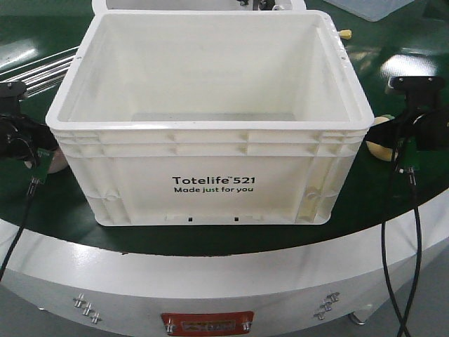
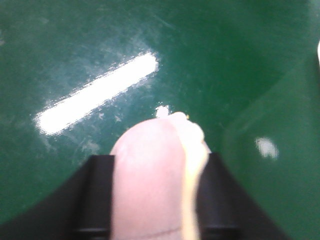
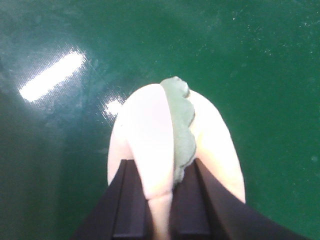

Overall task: Place moving items into box and shelve
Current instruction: 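Lower both grippers onto the plush toys beside the tote and grasp, then lift both plush toys and carry them over the tote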

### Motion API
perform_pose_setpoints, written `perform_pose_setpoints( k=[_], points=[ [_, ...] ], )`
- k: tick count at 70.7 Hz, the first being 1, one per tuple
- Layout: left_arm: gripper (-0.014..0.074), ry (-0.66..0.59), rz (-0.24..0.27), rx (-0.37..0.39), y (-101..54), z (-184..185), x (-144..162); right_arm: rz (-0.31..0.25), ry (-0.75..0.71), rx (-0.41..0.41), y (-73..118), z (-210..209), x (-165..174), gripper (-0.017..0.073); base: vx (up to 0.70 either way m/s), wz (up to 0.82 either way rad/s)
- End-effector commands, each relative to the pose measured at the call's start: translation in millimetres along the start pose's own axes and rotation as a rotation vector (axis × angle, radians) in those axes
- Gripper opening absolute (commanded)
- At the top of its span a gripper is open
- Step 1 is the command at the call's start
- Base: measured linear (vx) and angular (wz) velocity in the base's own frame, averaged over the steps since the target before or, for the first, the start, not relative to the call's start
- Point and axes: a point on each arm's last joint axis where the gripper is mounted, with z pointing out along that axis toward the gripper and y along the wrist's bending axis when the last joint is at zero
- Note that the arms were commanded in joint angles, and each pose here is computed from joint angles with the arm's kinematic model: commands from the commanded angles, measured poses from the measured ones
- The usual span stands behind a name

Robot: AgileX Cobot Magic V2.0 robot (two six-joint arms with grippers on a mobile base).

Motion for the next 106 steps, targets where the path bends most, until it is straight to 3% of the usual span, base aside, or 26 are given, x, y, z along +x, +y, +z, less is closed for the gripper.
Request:
perform_pose_setpoints(
  k=[1,2,24,46,85,106],
  points=[
    [0.0005,0.001,-0.022,0.004,-2.4,-7.3,-6.4,-0.003,-0.04,0.006,-2.6,-11.2,-11.6,-0.0015,0.0,0.0],
    [-0.0032,0.003,-0.022,0.004,-2.4,-7.3,-6.2,-0.003,-0.04,0.006,-2.6,-11.2,-11.6,-0.0015,0.0,0.0],
    [-0.0028,0.002,-0.022,0.005,-2.6,-10.5,-7.6,-0.003,-0.047,0.007,-2.8,-11.2,-12.3,-0.0015,0.0,0.0],
    [-0.0027,-0.172,-0.022,0.027,-5.8,-44.3,-34.1,-0.036,-0.144,0.023,-4.3,-29.6,-27.7,-0.0015,0.0,0.0],
    [-0.0027,-0.515,-0.022,0.071,-10.6,-126.3,-74.5,-0.097,-0.489,0.083,-7.8,-126.8,-73.7,-0.0015,0.0,0.0],
    [-0.0027,-0.718,-0.023,0.097,-12.1,-182.1,-88.3,-0.094,-0.699,0.114,-8.3,-197.5,-86.8,-0.0015,0.0,0.0]
  ],
)
